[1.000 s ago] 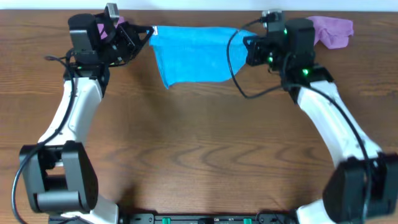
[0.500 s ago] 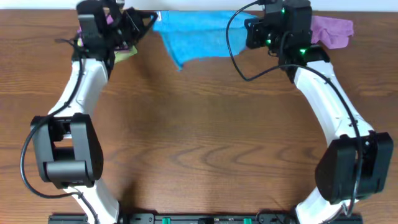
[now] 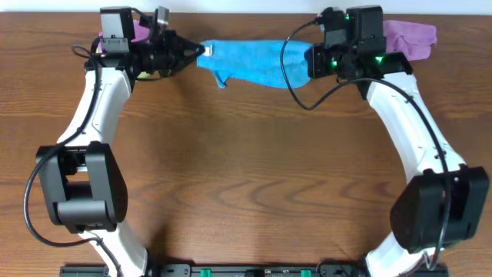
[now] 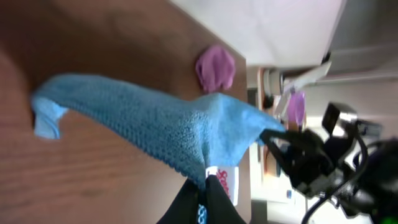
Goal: Fold the cloth
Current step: 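Lower the stretched cloth onto the table, folding it over itself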
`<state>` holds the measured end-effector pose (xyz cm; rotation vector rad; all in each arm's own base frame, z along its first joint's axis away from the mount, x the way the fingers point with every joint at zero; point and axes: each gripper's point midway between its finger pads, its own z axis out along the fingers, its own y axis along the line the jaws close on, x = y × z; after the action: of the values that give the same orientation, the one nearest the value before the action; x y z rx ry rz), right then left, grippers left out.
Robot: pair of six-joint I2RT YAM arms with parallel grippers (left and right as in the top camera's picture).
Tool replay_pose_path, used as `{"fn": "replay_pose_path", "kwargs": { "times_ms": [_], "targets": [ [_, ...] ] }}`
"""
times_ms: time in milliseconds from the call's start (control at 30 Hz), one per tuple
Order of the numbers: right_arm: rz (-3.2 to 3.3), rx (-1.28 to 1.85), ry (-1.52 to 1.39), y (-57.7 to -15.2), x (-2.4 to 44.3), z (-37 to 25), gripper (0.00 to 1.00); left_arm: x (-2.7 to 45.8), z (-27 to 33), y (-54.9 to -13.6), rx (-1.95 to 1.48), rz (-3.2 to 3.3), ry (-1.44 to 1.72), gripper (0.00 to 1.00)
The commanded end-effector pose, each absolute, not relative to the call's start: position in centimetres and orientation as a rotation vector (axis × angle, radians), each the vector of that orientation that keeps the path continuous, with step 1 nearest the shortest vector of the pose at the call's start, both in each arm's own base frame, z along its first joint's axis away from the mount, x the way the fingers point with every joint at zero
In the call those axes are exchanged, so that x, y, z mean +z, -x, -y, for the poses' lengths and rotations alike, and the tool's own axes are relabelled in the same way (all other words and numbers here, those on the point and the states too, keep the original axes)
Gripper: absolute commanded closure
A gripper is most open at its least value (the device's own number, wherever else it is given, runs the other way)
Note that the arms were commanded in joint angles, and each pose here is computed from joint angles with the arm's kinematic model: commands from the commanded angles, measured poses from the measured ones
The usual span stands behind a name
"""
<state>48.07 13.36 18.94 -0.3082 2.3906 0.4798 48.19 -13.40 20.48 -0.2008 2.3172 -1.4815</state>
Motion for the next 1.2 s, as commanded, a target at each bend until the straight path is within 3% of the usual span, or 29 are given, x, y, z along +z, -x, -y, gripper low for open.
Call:
{"fn": "replay_pose_path", "kwargs": {
  "times_ms": [0, 733, 1167],
  "targets": [
    [-2.351, 0.484, 0.357, -47.1, 21.6, -13.2, 0.99, 21.6, 13.6, -46.9, -1.490, -2.291, 0.044, 0.94],
    [-2.670, 0.629, 0.497, -36.6, 17.0, -14.6, 0.98, 17.5, 13.4, -32.9, -1.515, -2.732, -0.146, 0.94],
    [-2.746, 0.664, 0.398, -29.0, 11.4, -13.3, 0.99, 10.4, 13.7, -26.3, -1.651, -2.875, -0.062, 0.94]
  ]
}}
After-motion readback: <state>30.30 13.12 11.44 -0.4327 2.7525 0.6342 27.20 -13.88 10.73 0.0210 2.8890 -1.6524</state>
